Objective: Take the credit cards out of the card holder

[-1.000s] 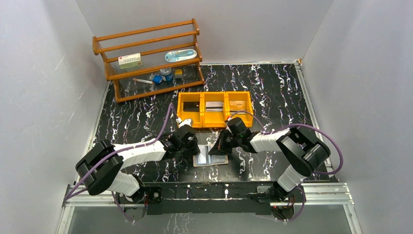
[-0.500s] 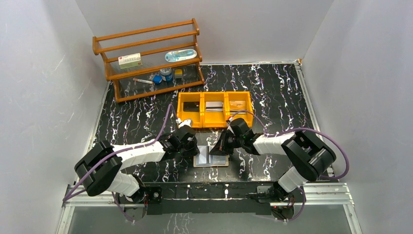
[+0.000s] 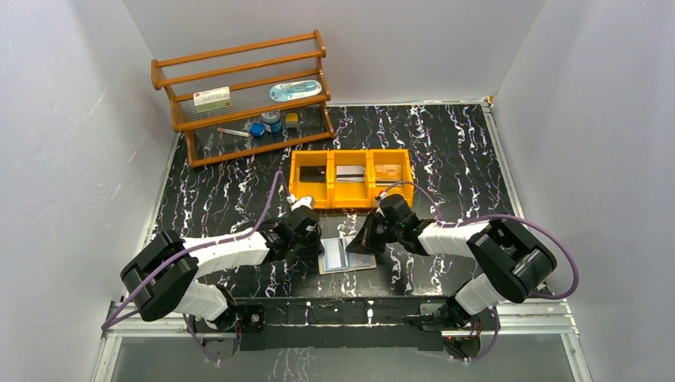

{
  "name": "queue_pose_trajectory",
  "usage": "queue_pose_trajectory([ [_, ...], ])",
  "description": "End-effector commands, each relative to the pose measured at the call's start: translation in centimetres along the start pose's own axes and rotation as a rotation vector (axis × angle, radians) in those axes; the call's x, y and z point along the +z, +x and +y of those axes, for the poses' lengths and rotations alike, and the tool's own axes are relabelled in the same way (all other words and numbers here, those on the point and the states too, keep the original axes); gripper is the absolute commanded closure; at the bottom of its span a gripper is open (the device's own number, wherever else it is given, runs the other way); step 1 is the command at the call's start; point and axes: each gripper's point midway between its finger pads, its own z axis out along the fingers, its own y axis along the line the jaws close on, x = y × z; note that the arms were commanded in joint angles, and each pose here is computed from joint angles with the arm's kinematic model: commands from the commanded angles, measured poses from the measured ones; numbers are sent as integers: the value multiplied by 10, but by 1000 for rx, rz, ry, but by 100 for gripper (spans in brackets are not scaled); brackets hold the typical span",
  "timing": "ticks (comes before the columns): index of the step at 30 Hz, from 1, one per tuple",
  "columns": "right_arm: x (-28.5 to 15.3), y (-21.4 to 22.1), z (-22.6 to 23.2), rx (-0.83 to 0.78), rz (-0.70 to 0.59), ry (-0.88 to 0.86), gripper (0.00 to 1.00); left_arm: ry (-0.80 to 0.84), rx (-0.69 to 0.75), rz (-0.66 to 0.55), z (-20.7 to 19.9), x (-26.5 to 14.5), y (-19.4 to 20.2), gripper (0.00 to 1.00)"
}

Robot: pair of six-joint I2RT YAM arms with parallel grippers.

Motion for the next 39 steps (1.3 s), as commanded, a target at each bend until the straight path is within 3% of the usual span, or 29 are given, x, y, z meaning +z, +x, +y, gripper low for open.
queue_pose_trajectory([
  [1, -6, -9, 10, -9, -43, -35, 100, -25, 18, 18, 10, -5, 8, 100],
  [7, -11, -11, 10, -5, -46, -56, 98, -9, 19, 2, 6, -9, 4, 100],
  [11, -7, -9, 13, -35, -8, -60, 85, 37, 24, -31, -6, -15, -6, 85],
  [14, -3, -8, 16, -36, 15, -85, 82, 91, 35, -56, -20, -21, -15, 75],
  [18, 2, -6, 18, -31, 35, -108, 73, 158, 67, -45, -37, -22, -18, 68],
  [29, 12, 1, 15, -15, 94, -137, 72, 106, 52, 117, -22, 6, 19, 73],
  [36, 12, 1, 16, 3, 89, -149, 86, 56, 25, 125, -9, 8, 25, 78],
  [39, 9, 1, 16, -1, 85, -139, 77, 7, 23, 120, 1, 8, 25, 79],
])
